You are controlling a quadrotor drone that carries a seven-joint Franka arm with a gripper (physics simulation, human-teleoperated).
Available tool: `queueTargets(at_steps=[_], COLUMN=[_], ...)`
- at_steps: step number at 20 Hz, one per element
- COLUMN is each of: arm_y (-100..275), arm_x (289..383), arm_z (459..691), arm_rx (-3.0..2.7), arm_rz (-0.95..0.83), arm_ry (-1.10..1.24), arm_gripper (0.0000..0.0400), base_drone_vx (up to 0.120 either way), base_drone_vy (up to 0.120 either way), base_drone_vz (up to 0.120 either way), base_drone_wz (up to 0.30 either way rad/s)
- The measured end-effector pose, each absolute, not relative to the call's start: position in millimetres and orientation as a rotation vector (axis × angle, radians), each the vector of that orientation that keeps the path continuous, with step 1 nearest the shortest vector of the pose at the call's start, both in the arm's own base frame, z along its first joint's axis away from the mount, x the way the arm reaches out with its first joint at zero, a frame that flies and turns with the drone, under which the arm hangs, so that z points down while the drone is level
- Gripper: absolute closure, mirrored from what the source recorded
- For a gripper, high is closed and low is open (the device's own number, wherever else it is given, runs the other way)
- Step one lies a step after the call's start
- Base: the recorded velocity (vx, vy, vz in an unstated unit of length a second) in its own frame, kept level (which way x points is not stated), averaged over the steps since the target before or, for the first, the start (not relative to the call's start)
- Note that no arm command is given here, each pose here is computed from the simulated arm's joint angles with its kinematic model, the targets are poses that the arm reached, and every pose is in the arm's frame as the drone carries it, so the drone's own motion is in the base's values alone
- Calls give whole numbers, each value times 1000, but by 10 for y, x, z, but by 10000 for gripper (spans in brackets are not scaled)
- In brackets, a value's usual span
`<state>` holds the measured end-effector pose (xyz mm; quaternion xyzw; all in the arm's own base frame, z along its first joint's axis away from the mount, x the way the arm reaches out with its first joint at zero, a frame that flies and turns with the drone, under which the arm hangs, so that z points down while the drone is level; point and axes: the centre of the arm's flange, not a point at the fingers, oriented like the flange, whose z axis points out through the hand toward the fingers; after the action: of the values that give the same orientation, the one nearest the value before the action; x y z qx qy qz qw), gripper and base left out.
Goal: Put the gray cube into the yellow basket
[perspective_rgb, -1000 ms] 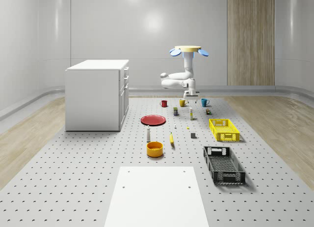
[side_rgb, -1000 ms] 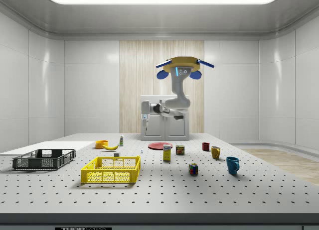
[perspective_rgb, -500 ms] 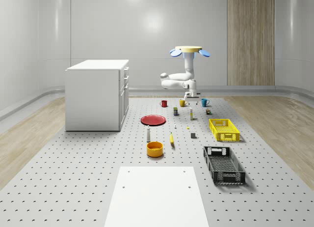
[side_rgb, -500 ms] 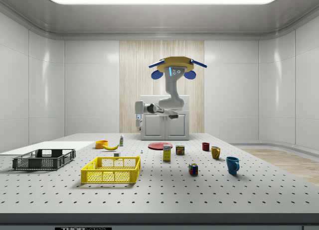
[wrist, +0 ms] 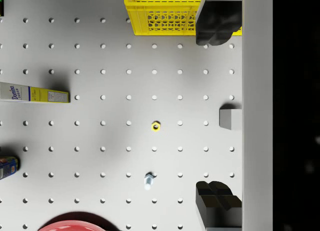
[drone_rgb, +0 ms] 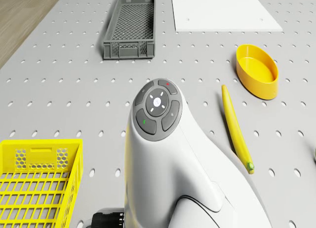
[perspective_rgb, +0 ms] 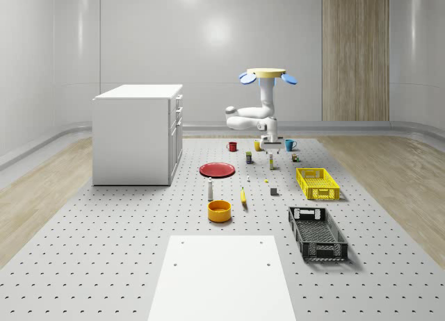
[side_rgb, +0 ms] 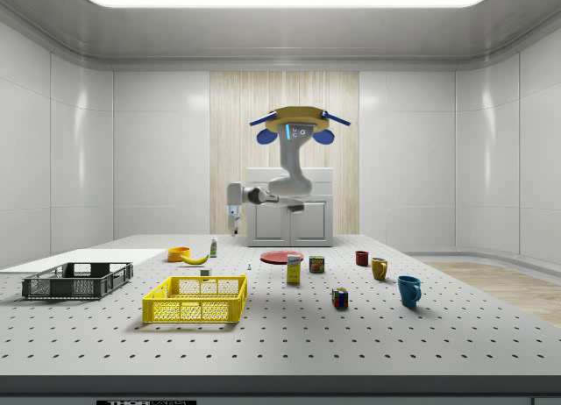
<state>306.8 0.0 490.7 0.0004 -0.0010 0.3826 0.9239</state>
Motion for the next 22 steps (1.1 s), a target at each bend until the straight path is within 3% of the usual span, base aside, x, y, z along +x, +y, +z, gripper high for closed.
queueTargets(at_steps=[9,11,22], arm_y=[0,0,0], arm_x=[3068,3068,3068], arm_z=[4907,4907,4907], arm_rx=[1,1,1], arm_rz=[785,785,785], arm_ry=[-2,-2,-2], arm_gripper=[0,0,0], base_drone_vx=[120,120,109], base_drone_vy=[0,-100,-7], base_drone_vz=[-120,-120,-15], base_drone_wz=[0,0,0])
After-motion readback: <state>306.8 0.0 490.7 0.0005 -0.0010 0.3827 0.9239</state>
